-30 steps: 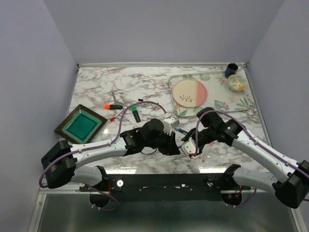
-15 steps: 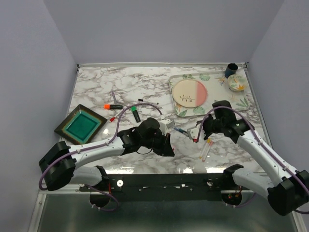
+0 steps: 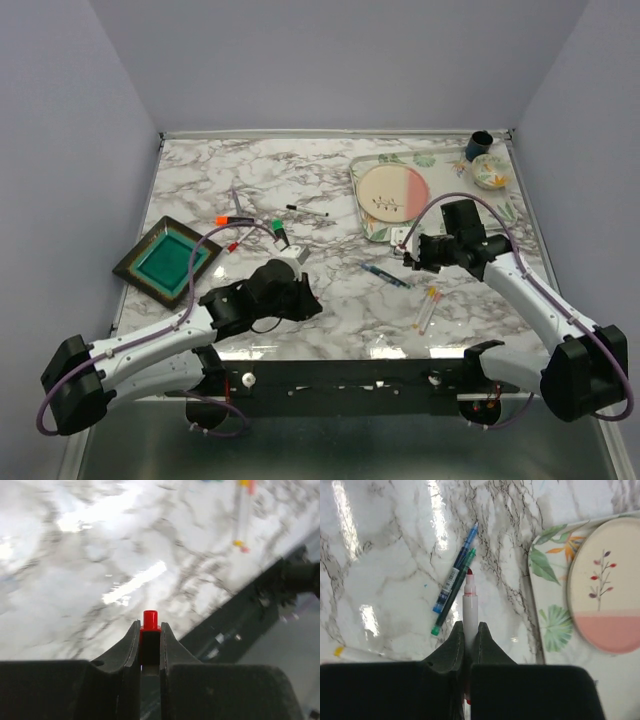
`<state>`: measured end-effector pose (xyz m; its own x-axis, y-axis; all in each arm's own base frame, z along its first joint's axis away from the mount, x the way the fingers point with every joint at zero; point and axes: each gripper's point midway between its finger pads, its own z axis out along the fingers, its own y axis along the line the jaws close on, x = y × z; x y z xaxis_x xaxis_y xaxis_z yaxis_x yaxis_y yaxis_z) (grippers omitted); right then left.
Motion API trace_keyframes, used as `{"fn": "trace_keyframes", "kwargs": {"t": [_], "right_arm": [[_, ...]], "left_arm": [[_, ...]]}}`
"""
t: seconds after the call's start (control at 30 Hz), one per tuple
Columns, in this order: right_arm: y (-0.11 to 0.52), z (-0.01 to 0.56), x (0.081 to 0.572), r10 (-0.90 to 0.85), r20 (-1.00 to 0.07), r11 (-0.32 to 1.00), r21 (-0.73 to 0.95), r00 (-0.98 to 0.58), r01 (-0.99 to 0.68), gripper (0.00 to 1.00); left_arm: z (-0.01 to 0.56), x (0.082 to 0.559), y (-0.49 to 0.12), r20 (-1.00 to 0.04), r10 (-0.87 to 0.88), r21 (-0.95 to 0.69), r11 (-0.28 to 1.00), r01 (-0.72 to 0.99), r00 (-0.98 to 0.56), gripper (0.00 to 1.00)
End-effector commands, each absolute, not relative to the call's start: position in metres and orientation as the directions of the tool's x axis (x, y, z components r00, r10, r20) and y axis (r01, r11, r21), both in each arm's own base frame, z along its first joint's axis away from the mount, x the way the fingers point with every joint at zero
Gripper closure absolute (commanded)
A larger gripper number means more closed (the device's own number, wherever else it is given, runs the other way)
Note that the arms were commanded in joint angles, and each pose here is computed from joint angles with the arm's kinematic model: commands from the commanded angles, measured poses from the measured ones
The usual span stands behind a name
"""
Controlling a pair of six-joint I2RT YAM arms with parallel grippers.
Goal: Open the pen caps
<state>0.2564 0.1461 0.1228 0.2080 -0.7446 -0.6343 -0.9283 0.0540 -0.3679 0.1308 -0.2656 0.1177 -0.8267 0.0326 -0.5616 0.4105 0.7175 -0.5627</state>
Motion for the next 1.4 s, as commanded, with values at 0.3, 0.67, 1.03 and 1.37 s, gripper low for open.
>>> {"fn": "trace_keyframes", "kwargs": {"t": [0.3, 0.67, 1.03, 1.37], "right_arm": [[0.158, 0.083, 0.296, -0.617, -0.624, 0.539, 0.11, -0.48, -0.835, 0.87], [0.161, 0.053, 0.294, -0.635, -0.527, 0.54, 0.221, -0.565, -0.812, 0.76], [0.159, 0.034, 0.284, -0.659, -0.452, 0.529, 0.29, -0.601, -0.798, 0.68], [0.165, 0.082, 0.289, -0.636, -0.602, 0.477, 0.186, -0.483, -0.859, 0.62]], "left_arm": [[0.06, 0.203, -0.156, -0.652, -0.345, -0.416, 0.907, -0.063, -0.675, 1.0], [0.041, 0.204, -0.148, -0.641, -0.297, -0.345, 0.935, -0.079, -0.708, 0.82], [0.028, 0.199, -0.149, -0.613, -0.294, -0.354, 0.932, -0.078, -0.733, 0.75], [0.025, 0.199, -0.15, -0.608, -0.292, -0.356, 0.932, -0.076, -0.738, 0.6]]}}
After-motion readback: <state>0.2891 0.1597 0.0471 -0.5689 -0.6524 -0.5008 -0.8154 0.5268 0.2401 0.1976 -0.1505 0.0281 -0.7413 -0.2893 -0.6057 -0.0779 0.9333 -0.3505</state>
